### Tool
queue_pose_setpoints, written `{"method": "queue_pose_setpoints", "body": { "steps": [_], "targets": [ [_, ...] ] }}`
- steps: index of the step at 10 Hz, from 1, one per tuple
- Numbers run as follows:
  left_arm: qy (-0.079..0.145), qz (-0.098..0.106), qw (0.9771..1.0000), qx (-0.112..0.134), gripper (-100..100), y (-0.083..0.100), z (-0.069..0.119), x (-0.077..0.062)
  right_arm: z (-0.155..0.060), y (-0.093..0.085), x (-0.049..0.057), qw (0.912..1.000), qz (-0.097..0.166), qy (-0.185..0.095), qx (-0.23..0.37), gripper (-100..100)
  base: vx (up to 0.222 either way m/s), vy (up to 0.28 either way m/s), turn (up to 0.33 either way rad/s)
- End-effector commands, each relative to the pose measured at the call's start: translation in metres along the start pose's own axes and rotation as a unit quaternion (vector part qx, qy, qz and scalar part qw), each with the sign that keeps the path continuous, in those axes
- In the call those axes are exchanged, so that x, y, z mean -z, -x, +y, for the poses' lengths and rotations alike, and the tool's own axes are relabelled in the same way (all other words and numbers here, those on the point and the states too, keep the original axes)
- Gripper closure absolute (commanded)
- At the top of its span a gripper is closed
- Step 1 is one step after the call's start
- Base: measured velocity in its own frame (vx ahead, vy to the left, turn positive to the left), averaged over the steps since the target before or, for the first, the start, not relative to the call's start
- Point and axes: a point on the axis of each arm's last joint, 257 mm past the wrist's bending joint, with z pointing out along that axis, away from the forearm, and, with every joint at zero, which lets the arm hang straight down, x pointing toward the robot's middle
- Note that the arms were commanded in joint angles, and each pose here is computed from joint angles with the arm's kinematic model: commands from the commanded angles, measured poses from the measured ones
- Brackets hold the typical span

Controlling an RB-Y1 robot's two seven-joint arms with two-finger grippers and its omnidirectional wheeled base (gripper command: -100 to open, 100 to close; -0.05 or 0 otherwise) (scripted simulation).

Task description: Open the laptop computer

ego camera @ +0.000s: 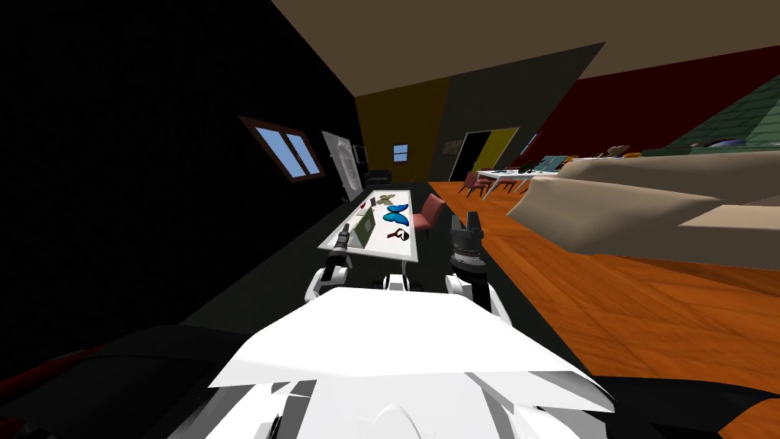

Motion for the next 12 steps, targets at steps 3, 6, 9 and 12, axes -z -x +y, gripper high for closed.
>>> {"method": "queue_pose_setpoints", "body": {
  "steps": [3,6,9,12],
  "targets": [
    [0.067,0.008,0.9970,-0.036,-100,0.001,0.047,0.001,0.000,0.000,0.000,1.0000,0.000,0.000,0.000,0,0.031,-0.101,0.005],
    [0.075,0.010,0.9962,-0.042,-100,0.001,0.055,0.002,0.000,0.000,0.000,1.0000,0.000,0.000,0.000,0,0.027,-0.058,0.004],
    [0.077,0.008,0.9960,-0.044,100,0.004,0.053,0.001,0.000,0.000,0.000,1.0000,0.000,0.000,0.000,0,0.050,0.006,-0.017],
    [0.099,0.007,0.9946,0.031,100,-0.006,0.053,-0.002,0.000,0.000,0.000,1.0000,0.000,0.000,0.000,0,-0.007,0.123,-0.012]
  ]
}}
